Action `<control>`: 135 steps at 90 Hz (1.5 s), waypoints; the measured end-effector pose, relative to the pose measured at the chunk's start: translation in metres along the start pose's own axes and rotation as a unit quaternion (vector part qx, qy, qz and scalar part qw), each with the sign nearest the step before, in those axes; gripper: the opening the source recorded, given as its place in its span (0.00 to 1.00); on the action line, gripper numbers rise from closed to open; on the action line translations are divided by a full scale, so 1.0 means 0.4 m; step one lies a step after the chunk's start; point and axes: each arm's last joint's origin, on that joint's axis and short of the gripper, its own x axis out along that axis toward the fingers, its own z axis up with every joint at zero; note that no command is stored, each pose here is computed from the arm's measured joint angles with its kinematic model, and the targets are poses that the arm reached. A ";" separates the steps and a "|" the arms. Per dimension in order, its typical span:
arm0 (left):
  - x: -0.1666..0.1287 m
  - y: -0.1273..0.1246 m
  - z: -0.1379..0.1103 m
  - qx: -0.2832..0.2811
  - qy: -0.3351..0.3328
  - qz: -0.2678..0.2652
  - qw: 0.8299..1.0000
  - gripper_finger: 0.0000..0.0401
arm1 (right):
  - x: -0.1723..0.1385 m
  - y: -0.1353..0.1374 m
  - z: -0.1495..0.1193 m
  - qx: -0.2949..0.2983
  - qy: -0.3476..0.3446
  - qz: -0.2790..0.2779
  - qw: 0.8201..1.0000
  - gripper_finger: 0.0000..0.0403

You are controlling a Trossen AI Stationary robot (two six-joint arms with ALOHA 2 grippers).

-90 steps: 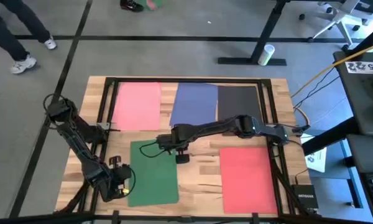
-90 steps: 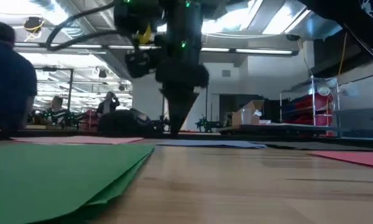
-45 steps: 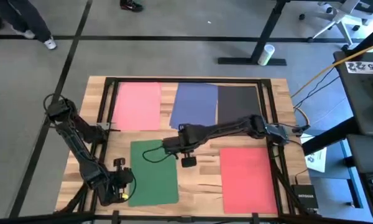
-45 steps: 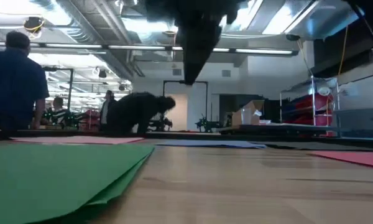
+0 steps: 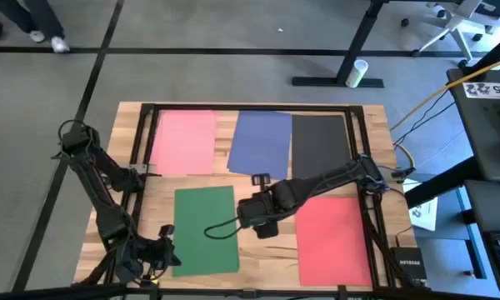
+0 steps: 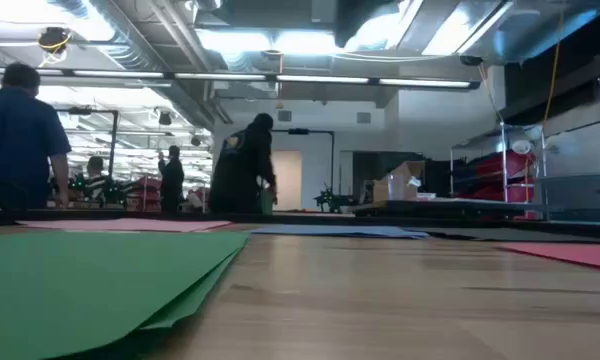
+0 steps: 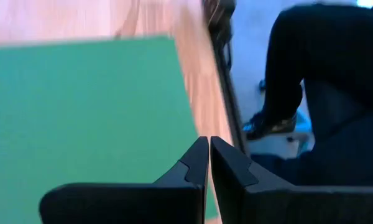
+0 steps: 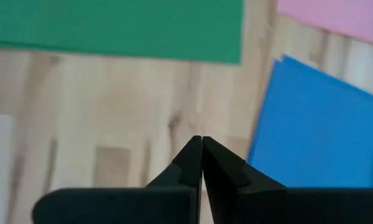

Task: Organize paper
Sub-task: Adjust the papers on the table

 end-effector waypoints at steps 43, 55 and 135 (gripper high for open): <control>0.002 0.016 0.022 0.000 -0.013 0.007 1.000 0.00 | 0.245 -0.276 -0.166 0.301 -0.077 -0.080 0.947 0.00; 0.003 0.017 0.023 0.004 -0.013 0.008 1.000 0.00 | 0.304 -0.341 -0.170 0.357 -0.113 -0.088 0.923 0.00; 0.003 0.017 0.022 0.004 -0.013 0.008 1.000 0.00 | 0.520 -0.448 -0.198 0.424 -0.079 0.016 0.902 0.00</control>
